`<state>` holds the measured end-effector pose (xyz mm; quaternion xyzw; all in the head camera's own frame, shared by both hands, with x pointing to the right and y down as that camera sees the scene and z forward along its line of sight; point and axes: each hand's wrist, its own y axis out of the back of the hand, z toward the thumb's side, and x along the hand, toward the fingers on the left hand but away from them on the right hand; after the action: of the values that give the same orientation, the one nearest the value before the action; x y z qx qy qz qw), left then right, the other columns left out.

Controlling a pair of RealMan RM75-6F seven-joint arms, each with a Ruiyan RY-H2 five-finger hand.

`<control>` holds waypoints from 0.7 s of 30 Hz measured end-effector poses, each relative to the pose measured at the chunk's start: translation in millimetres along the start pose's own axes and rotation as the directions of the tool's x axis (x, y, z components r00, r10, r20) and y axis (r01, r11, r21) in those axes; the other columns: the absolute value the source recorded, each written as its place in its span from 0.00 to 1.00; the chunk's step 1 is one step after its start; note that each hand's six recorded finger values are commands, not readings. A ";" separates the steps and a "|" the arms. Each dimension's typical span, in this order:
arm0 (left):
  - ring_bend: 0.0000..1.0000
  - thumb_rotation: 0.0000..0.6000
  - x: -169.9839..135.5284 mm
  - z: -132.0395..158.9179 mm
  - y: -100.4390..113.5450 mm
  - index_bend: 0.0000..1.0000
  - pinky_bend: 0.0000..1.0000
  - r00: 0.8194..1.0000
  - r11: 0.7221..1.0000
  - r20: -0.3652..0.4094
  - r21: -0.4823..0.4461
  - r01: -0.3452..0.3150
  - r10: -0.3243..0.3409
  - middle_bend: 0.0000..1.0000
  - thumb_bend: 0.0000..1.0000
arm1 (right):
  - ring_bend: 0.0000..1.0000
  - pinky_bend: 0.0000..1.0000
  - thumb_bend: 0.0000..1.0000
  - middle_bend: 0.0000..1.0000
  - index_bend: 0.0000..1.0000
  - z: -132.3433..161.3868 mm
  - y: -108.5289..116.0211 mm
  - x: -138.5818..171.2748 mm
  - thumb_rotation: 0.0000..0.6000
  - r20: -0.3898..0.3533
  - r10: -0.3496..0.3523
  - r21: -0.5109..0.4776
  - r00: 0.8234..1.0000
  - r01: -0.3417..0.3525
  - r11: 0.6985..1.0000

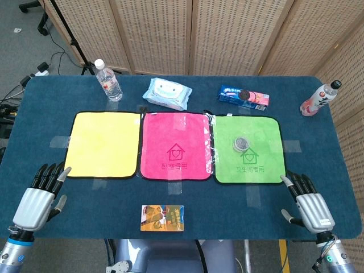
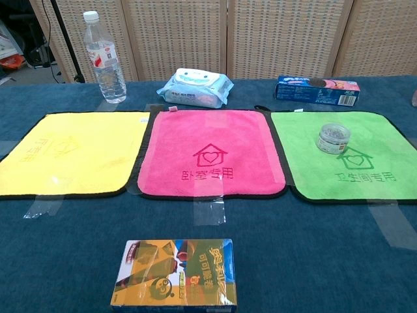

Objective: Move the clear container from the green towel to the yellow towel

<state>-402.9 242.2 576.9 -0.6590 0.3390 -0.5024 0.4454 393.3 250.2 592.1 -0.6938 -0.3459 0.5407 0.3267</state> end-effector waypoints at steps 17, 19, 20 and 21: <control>0.00 1.00 1.0 -0.4 2.4 0.00 0.00 1.000 1.000 0.007 -0.007 -0.009 0.009 0.00 0.44 | 0.00 0.00 0.31 0.00 0.07 0.0 -1.1 -2.1 1.00 0.006 0.006 -0.010 1.000 -0.006 1.000; 0.00 1.00 0.7 -0.5 3.0 0.00 0.00 1.000 1.000 0.008 -0.009 -0.011 0.011 0.00 0.44 | 0.00 0.00 0.31 0.00 0.07 -1.0 -1.4 -2.3 1.00 0.011 0.007 -0.011 1.000 -0.007 1.000; 0.00 1.00 0.4 -0.8 2.7 0.00 0.00 1.000 1.000 0.007 -0.008 -0.009 0.009 0.00 0.44 | 0.00 0.00 0.31 0.00 0.07 -1.4 -1.7 -2.5 1.00 0.012 0.009 -0.010 1.000 -0.009 1.000; 0.00 1.00 0.2 -1.1 2.2 0.00 0.00 1.000 1.000 0.005 -0.008 -0.006 0.006 0.00 0.44 | 0.00 0.00 0.31 0.00 0.07 -1.7 -2.1 -2.6 1.00 0.013 0.010 -0.008 1.000 -0.010 1.000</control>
<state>-403.8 240.9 575.0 -0.6610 0.3417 -0.4981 0.4453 394.2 249.0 595.5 -0.6934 -0.3466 0.5454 0.3188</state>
